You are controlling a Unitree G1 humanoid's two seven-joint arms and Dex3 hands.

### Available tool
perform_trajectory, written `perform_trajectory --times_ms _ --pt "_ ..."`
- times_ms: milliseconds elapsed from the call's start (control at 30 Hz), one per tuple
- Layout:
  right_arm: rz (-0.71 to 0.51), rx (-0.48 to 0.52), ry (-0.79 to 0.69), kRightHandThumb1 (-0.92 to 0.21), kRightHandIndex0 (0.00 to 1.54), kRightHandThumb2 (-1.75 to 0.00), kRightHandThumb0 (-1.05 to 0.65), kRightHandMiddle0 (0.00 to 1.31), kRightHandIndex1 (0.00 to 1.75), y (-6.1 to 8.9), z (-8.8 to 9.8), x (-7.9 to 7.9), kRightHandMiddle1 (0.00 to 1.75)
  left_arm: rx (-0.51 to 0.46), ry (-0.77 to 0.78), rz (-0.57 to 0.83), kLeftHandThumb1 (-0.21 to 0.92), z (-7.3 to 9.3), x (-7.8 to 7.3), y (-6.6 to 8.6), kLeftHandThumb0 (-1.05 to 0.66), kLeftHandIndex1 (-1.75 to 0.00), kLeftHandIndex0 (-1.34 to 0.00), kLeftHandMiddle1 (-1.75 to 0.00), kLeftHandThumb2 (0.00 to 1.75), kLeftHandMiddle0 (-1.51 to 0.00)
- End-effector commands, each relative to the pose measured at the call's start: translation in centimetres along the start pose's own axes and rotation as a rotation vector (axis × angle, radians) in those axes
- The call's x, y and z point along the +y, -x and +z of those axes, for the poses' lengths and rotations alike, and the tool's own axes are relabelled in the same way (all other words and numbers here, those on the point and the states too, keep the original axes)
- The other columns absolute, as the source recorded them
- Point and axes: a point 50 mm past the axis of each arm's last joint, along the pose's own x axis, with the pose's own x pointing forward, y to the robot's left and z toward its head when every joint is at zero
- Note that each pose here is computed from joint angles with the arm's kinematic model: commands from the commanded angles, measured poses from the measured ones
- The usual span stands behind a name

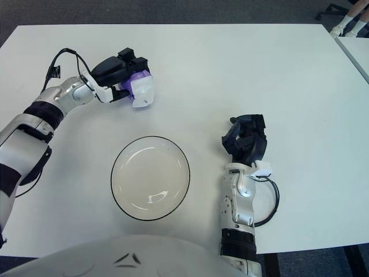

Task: Put the tissue paper into the plate.

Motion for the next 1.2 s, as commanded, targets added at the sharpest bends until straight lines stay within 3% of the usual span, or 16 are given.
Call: perform_trajectory --times_ms 0,233,567,1033,1167 --pt "-0.121 0.287 0.032 -0.60 0.66 -0.97 -0.40 0.39 1.56 2.8 -4.7 -1.5 1.75 0.006 0.189 0.053 0.06 0.2 1.1 0.2 0.00 -1.75 -0.58 -1.74 1.62 -0.79" --pt "-0.112 0.296 0.033 -0.60 0.67 -0.96 -0.40 0.39 1.57 2.6 -4.8 -1.4 1.75 -0.066 0.279 0.121 -0.05 2.3 2.9 0.4 0.00 -1.73 -0.69 -1.75 1.73 -0.86" --pt "-0.100 0.292 0.026 -0.62 0.65 -0.94 -0.39 0.38 1.54 2.4 -4.9 -1.3 1.75 -0.145 0.341 0.199 -0.08 5.1 4.3 1.1 0.00 -1.69 -0.74 -1.75 1.75 -0.87" --pt "-0.092 0.294 0.000 -0.63 0.65 -0.93 -0.39 0.38 1.51 2.1 -4.9 -1.1 1.75 -0.261 0.342 0.160 -0.06 8.8 4.0 2.3 0.00 -1.73 -0.69 -1.75 1.75 -0.88" --pt "-0.090 0.294 0.002 -0.63 0.64 -0.93 -0.39 0.37 1.51 2.1 -4.8 -1.0 1.75 -0.285 0.341 0.136 -0.06 9.2 3.8 2.5 0.00 -1.74 -0.69 -1.75 1.75 -0.88"
